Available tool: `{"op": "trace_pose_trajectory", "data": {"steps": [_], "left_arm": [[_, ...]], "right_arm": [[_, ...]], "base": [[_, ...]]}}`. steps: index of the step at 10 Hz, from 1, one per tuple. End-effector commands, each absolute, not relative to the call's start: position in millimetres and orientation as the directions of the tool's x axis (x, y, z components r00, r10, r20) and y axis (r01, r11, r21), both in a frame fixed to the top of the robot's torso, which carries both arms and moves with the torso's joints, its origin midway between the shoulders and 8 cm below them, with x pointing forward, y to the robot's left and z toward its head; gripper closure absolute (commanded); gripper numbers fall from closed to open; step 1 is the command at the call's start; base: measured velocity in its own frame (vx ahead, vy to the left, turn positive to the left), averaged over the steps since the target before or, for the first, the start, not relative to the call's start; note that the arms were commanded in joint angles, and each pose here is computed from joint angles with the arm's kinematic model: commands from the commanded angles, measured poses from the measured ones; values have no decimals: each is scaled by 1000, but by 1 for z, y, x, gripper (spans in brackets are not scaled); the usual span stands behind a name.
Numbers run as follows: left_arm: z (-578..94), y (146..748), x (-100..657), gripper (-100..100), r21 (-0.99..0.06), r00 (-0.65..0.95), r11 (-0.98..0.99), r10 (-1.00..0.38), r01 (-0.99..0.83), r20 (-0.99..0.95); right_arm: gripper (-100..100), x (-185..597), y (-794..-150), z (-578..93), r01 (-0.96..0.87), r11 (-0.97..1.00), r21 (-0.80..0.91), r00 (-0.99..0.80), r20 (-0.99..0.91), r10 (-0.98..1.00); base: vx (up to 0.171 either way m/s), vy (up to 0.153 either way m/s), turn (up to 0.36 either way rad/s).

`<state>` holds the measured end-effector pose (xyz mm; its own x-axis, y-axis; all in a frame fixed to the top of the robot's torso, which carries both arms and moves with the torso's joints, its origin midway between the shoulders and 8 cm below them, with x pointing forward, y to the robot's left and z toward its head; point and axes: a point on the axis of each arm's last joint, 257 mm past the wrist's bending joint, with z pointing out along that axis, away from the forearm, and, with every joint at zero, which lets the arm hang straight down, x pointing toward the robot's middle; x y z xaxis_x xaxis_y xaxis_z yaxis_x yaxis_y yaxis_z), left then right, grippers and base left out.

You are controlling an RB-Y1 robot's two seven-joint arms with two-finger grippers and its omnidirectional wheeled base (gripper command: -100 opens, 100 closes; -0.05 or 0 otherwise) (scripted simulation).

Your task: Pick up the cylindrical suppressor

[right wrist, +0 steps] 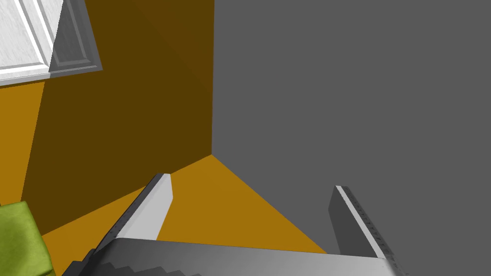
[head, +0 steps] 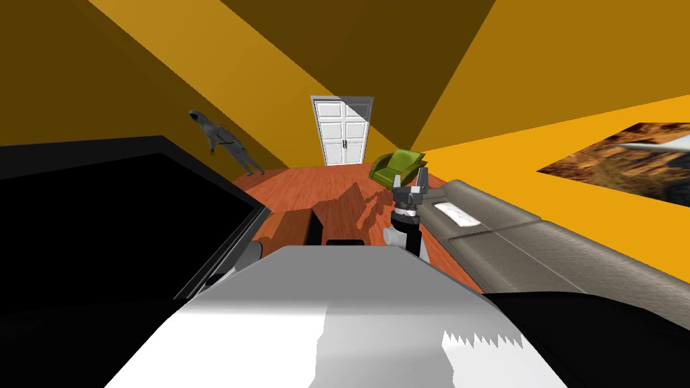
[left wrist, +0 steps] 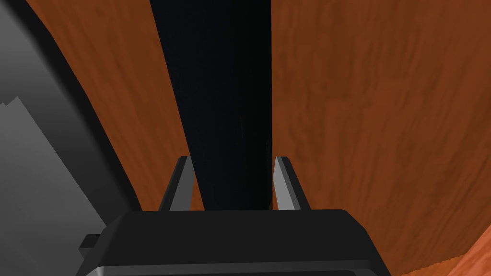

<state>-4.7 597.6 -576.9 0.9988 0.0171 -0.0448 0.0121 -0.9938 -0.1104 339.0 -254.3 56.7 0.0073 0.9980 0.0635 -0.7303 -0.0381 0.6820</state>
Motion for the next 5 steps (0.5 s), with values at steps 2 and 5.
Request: {"op": "trace_pose_trajectory", "data": {"steps": [2,5], "left_arm": [[-577,598,-5,100,-110,999,-994,16,11,-45],[-577,598,8,100,-106,998,-994,-31,-36,-45]], "right_arm": [[0,339,-254,57,-730,-38,682,7,63,998],[0,339,-254,57,-730,-38,682,8,63,998]], "base": [[0,0,0],[55,-5,193]]}}
